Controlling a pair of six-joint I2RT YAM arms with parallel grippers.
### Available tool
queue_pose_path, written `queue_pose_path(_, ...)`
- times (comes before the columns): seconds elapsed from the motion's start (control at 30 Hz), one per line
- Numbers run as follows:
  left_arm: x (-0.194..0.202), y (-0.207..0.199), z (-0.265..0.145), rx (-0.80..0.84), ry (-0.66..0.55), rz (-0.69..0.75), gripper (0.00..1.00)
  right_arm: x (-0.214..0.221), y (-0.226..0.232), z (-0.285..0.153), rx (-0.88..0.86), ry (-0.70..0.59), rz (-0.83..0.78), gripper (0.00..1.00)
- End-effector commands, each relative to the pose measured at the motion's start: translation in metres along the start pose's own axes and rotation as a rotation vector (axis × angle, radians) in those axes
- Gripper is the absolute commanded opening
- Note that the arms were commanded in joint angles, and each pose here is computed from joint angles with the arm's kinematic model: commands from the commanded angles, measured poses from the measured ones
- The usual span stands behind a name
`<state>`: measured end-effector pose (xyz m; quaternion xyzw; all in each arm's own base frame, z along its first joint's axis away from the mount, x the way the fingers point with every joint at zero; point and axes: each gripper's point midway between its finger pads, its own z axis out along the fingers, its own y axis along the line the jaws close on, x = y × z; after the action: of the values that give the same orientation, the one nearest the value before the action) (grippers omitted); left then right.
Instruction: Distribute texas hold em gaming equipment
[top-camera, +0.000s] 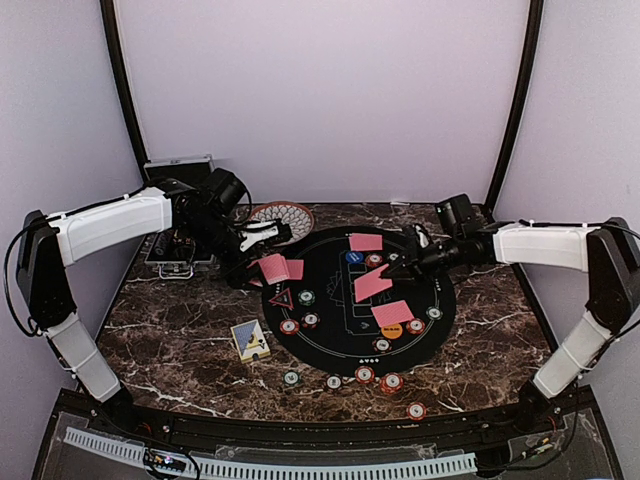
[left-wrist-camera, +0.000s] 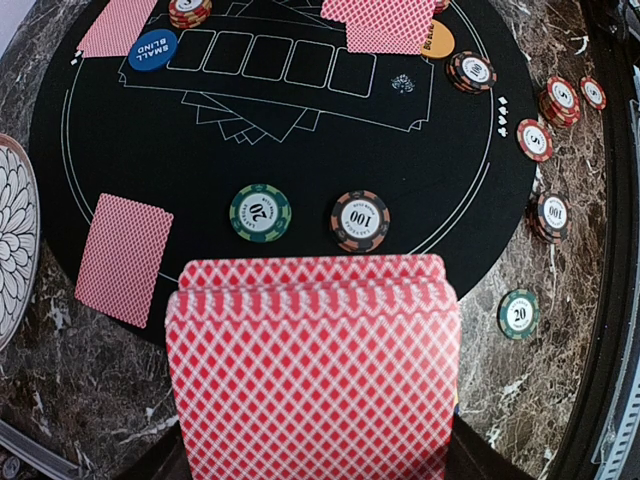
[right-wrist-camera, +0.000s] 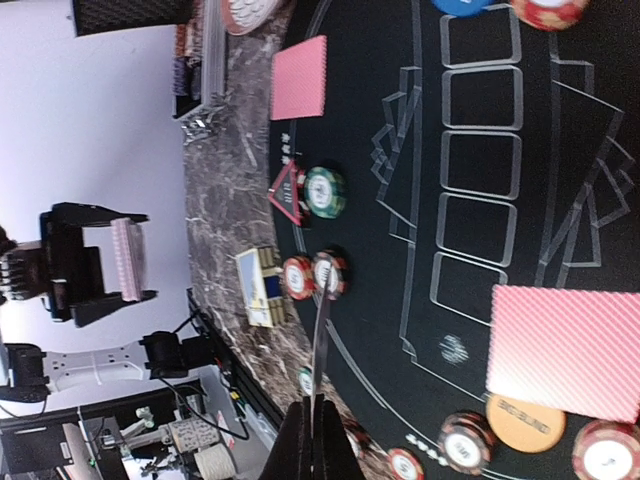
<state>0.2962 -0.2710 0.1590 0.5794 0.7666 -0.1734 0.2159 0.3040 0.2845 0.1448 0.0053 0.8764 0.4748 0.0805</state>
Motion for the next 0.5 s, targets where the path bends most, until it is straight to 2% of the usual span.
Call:
queue_pose_path(0.0,-0.005,-0.006,-0.011,0.004,-0.027,0.024,0.0,0.022,-0.052,-0.017,0.151,0.031,0.017,0.0)
queue_pose_path(0.17,-0.005,-0.006,-0.009,0.009,-0.026,0.017,0.0,0.022,-0.081,-0.027,0.226,0.021,0.036,0.0)
queue_pose_path(0.47,-0.004,-0.007,-0.01,0.013,-0.022,0.016,0.0,0.009,-0.089,-0.02,0.25,0.01,0.025,0.02)
